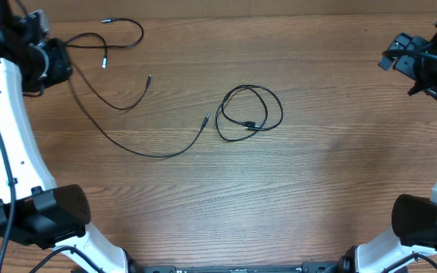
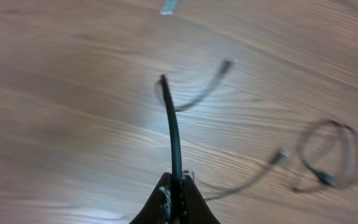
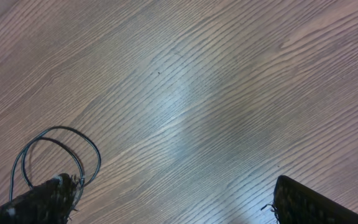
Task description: Untangle cables
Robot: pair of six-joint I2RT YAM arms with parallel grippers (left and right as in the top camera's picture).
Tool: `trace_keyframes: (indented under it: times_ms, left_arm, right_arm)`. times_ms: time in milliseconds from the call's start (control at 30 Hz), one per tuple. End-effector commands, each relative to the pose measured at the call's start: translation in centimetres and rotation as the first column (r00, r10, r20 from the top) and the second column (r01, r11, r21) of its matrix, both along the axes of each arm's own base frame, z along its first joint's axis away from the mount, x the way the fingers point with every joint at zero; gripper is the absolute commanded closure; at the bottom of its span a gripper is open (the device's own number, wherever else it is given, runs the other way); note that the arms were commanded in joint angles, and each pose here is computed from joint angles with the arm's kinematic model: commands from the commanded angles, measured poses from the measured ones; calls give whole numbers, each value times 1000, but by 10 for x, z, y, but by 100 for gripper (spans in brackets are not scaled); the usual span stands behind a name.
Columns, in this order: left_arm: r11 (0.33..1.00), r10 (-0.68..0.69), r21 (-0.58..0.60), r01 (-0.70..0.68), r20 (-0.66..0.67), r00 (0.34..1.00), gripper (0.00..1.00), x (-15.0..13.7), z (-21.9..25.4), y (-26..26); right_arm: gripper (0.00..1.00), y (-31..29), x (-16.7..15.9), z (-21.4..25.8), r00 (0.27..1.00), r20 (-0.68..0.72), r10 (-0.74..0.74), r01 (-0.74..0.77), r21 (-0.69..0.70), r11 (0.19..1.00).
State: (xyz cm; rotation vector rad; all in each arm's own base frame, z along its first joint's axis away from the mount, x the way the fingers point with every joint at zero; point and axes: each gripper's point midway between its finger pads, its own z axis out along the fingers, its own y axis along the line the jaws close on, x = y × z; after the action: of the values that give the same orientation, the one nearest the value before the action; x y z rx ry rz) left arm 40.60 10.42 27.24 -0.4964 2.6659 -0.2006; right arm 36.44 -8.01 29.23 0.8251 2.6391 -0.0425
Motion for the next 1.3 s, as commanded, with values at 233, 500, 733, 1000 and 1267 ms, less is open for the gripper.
trace_keyframes:
  times_ms: [233, 500, 733, 1000, 1267]
  left_arm:
    - [893, 388, 255, -370, -22, 921, 96, -16, -52, 126]
    - [762, 557, 391, -516, 8, 830, 58, -28, -85, 185]
    - [817, 539, 324, -477, -132, 832, 32, -28, -136, 176]
    - [864, 503, 237, -445, -349, 791, 14, -46, -191, 153]
    - [830, 543, 222, -512, -529, 652, 11, -84, -244, 157]
  right_arm:
    - [0, -2, -1, 2, 1000, 7, -5, 5, -8, 1000]
    - [0, -2, -1, 2, 1000, 8, -5, 5, -8, 1000]
    - [0, -2, -2, 2, 1000, 7, -5, 5, -8, 1000]
    - [0, -2, -2, 2, 1000, 7, -5, 5, -7, 1000]
    - [0, -2, -2, 2, 1000, 7, -5, 5, -7, 1000]
